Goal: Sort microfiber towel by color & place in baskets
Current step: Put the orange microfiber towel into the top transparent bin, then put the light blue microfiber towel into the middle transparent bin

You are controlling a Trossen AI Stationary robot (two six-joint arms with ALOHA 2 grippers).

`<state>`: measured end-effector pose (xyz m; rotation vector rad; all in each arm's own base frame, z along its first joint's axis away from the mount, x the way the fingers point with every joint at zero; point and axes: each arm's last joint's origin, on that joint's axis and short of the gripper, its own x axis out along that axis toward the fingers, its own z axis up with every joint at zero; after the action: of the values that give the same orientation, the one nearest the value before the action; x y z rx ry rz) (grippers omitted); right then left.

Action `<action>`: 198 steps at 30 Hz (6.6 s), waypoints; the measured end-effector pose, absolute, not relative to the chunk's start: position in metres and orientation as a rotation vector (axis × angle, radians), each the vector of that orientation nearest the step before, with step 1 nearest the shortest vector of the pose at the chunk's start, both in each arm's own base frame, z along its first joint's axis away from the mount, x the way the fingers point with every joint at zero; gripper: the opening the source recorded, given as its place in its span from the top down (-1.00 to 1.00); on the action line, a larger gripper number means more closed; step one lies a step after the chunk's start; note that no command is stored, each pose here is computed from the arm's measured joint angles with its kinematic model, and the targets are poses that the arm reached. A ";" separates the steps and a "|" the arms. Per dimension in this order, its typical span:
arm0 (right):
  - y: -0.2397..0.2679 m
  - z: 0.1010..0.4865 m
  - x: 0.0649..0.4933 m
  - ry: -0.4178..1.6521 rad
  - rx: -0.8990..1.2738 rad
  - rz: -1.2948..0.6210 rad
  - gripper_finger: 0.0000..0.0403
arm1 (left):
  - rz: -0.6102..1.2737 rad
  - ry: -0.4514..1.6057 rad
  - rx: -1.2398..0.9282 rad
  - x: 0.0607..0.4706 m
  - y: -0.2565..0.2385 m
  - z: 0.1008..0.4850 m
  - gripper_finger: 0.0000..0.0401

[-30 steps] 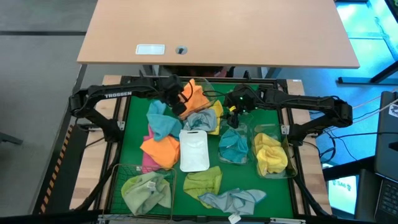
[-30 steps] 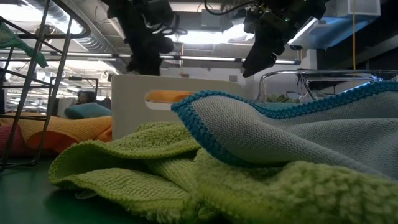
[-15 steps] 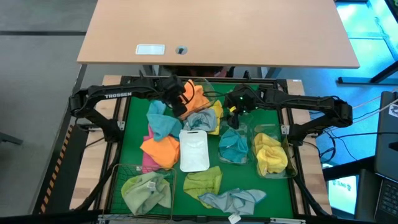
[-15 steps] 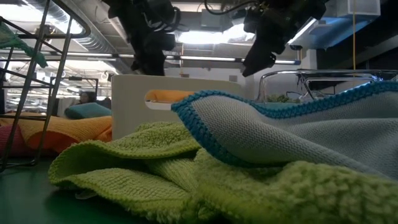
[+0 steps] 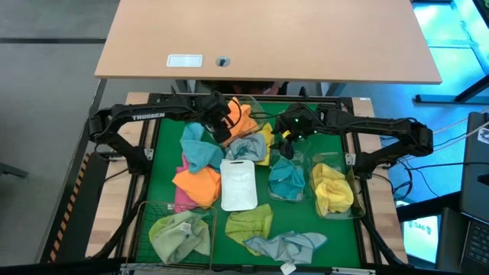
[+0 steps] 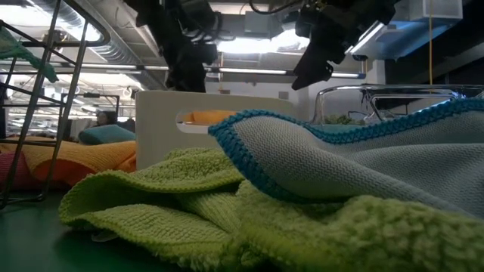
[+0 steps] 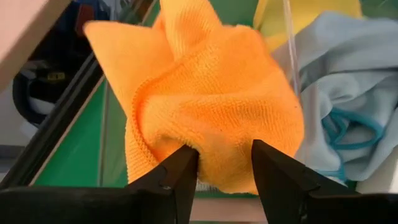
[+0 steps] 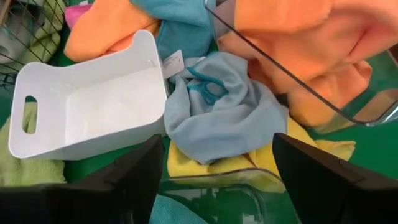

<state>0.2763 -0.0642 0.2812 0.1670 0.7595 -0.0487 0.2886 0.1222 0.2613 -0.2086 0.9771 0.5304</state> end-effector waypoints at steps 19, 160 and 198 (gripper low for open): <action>-0.065 0.283 0.278 0.736 0.162 -0.049 -0.48 | 0.528 1.112 -0.221 0.305 0.129 0.222 0.28; 0.023 0.393 0.212 0.978 0.159 -0.111 0.96 | 0.269 0.613 -0.272 0.177 0.039 0.278 0.28; 0.020 0.199 0.222 1.008 0.326 -0.368 0.94 | 0.268 0.608 -0.272 0.177 0.039 0.278 0.28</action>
<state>0.2220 0.0203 0.1994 0.3262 1.0085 -0.3680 0.1769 0.0391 0.2783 -0.2718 0.6082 0.2685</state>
